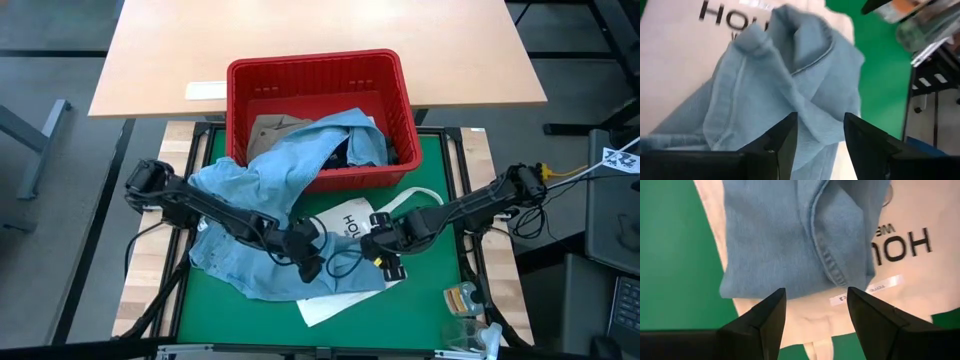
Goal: Fold Laundry from Bin
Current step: Fold the blue jeans
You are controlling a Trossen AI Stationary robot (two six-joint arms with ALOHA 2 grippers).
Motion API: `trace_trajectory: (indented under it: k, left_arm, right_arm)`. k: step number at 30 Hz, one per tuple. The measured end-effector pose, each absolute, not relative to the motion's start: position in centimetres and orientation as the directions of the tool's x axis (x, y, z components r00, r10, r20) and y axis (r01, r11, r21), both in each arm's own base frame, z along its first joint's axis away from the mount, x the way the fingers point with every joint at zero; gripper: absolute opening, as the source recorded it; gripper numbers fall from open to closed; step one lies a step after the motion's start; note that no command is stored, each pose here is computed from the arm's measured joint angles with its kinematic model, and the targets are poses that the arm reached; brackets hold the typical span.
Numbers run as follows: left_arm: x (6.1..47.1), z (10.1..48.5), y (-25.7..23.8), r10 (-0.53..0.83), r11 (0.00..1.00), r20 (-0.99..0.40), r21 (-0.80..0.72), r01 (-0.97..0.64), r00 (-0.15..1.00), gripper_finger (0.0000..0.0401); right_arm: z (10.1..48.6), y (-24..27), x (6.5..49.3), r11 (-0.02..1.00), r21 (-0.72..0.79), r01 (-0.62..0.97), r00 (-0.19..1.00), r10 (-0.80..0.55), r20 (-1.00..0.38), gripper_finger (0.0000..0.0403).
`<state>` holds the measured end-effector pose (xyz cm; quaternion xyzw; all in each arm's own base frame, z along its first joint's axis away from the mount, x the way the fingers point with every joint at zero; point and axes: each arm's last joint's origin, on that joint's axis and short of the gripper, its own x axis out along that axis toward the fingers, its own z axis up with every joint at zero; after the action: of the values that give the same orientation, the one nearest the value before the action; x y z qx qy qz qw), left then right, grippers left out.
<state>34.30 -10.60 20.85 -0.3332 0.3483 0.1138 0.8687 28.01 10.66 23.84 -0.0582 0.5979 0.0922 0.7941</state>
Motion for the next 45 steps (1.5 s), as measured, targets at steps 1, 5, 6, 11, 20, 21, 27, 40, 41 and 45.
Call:
trace_trajectory:
  k: [1,5,6,11,20,21,27,40,41,45]
  left_arm:
    - [34.4,20.6,-10.6,-0.031,0.742,-0.687,-0.502,-0.444,0.726,0.0158]
    - [34.9,19.6,-10.2,-0.016,0.695,-0.700,-0.521,-0.495,0.714,0.0159]
    - [35.0,19.4,-10.1,-0.014,0.690,-0.700,-0.523,-0.500,0.714,0.0159]
    - [35.5,19.0,-9.9,-0.009,0.681,-0.689,-0.535,-0.500,0.725,0.0160]
    - [36.3,17.3,-9.9,-0.003,0.648,-0.697,-0.548,-0.529,0.717,0.0160]
    - [36.4,17.3,-9.9,-0.002,0.647,-0.693,-0.551,-0.527,0.721,0.0159]
    - [36.4,17.3,-9.8,0.003,0.665,-0.691,-0.539,-0.517,0.723,0.0123]
    - [36.3,17.3,-10.1,-0.073,0.704,-0.699,-0.541,-0.460,0.711,0.0017]
    - [36.3,17.3,-10.1,-0.073,0.706,-0.699,-0.540,-0.459,0.711,0.0012]
    - [36.4,17.3,-10.1,-0.076,0.722,-0.697,-0.532,-0.443,0.713,0.0004]
  right_arm:
    - [23.9,10.7,28.0,0.976,0.017,-0.218,0.273,0.077,-0.959,0.0209]
    - [23.9,10.7,28.2,0.977,-0.015,-0.214,0.302,0.052,-0.952,0.0209]
    - [23.9,10.6,28.2,0.975,-0.019,-0.222,0.302,0.051,-0.952,0.0209]
    - [23.6,10.8,28.5,0.971,-0.023,-0.238,0.303,0.052,-0.951,0.0209]
    - [22.2,11.2,29.5,0.954,-0.015,-0.298,0.284,0.074,-0.956,0.0209]
    - [22.1,11.3,29.6,0.952,-0.013,-0.306,0.288,0.079,-0.954,0.0209]
    - [21.5,11.4,29.9,0.951,-0.022,-0.310,0.281,0.069,-0.957,0.0209]
    - [21.0,11.3,30.3,0.953,-0.075,-0.292,0.301,0.018,-0.953,0.0146]
    - [20.8,11.4,30.4,0.953,-0.075,-0.293,0.298,0.017,-0.954,0.0132]
    - [20.5,11.4,30.5,0.945,-0.078,-0.317,0.288,0.017,-0.957,0.0072]
